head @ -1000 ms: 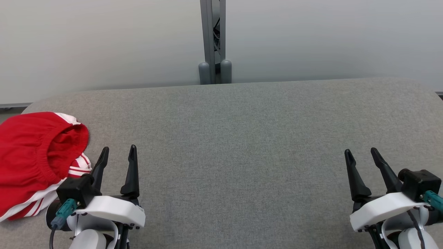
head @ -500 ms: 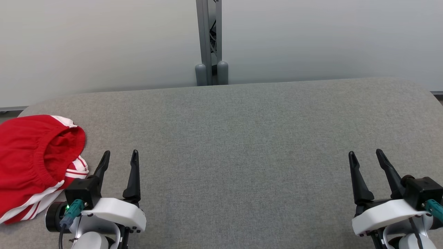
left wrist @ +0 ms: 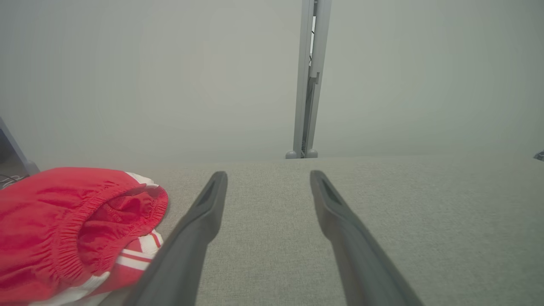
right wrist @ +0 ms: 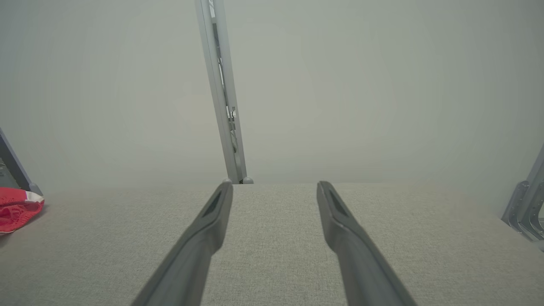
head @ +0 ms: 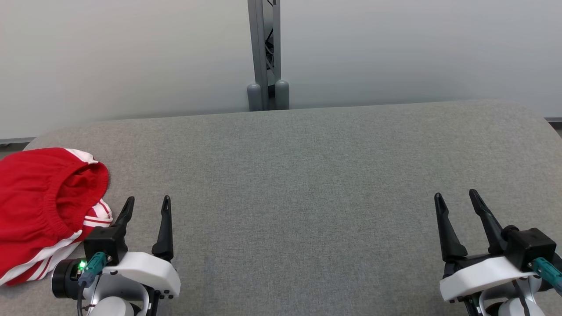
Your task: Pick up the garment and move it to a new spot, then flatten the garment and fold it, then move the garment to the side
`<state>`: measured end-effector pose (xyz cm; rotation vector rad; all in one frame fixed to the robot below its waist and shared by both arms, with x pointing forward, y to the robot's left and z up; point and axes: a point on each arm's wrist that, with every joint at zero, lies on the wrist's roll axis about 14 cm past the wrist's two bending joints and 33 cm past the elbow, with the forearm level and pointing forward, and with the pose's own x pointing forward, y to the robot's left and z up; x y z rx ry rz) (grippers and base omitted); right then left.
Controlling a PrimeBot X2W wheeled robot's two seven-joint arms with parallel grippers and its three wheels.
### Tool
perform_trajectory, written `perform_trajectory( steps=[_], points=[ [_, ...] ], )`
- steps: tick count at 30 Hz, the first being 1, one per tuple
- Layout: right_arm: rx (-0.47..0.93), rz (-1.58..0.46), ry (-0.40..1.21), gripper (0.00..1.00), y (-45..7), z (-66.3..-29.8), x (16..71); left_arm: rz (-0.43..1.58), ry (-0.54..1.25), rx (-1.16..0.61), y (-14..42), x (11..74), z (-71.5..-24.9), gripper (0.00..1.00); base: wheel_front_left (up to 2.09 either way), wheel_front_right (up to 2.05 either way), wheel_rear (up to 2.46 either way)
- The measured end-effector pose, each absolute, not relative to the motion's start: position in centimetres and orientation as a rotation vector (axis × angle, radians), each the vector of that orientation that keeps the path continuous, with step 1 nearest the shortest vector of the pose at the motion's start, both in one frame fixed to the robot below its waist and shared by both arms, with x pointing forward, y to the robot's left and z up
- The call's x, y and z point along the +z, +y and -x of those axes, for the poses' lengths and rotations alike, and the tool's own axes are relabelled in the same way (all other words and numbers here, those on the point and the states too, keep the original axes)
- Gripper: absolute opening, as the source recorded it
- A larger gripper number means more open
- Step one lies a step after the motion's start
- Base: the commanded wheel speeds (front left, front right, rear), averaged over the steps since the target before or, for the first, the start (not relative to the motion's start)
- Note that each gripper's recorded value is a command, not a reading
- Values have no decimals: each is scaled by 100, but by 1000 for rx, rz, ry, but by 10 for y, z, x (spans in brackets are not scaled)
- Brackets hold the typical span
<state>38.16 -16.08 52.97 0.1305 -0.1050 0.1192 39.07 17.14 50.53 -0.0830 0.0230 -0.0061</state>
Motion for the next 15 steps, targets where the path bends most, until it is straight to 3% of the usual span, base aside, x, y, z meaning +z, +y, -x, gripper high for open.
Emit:
perform_trajectory(
  steps=[15],
  points=[
    [89, -136, -94, 100, -170, -381, 525, 85, 36, 1, 175, 504, -389, 100, 0, 0, 0]
  ],
)
